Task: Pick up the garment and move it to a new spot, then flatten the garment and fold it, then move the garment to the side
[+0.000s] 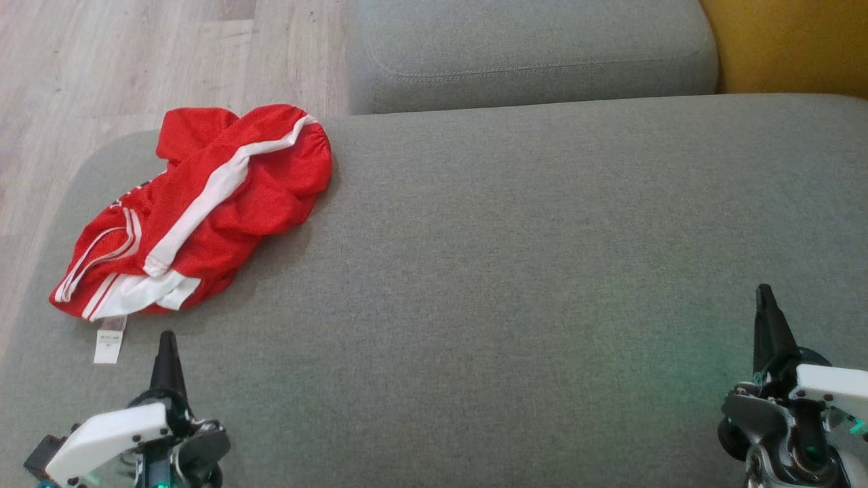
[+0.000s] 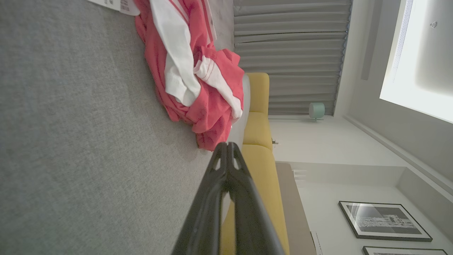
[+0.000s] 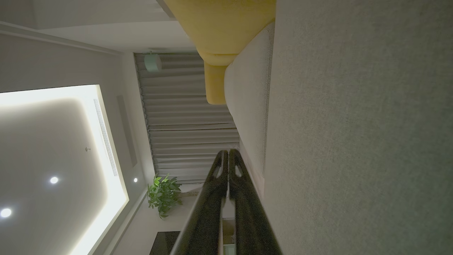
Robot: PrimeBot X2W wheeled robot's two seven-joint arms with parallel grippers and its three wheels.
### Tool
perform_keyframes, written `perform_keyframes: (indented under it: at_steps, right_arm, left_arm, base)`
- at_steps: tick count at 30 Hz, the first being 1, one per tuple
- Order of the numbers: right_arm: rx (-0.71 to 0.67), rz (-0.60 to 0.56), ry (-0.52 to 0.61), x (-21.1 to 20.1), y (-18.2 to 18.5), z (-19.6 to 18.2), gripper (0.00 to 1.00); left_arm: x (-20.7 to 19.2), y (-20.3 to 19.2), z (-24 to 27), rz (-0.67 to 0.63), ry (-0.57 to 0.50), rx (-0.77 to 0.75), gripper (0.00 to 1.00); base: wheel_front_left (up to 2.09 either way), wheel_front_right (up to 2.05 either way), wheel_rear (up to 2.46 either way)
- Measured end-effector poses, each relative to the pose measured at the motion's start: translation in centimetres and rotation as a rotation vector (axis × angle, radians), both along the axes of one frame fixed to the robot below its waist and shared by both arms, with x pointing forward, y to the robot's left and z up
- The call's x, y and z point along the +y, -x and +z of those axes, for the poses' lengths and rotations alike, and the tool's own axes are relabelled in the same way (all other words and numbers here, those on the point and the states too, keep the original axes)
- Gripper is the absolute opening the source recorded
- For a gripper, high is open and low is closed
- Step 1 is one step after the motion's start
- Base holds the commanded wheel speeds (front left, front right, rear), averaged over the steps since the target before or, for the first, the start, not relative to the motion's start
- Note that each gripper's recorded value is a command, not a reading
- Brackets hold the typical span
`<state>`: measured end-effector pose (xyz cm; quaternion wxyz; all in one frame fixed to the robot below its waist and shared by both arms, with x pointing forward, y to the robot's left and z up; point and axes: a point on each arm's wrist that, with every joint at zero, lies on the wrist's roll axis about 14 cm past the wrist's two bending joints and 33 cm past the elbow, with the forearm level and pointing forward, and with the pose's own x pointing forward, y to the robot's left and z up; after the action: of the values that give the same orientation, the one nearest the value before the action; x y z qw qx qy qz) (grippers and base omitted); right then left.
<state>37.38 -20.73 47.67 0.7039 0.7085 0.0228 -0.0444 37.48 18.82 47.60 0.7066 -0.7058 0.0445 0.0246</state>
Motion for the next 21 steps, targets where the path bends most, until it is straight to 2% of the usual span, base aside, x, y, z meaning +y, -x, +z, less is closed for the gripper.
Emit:
perform_keyframes:
  at_steps: [21]
  right_arm:
    - [0.000, 0.000, 0.000, 0.00, 0.00, 0.00, 0.00]
  left_arm:
    - [0.00, 0.00, 0.00, 0.000, 0.000, 0.000, 0.00]
  base:
    - [0.00, 0.00, 0.00]
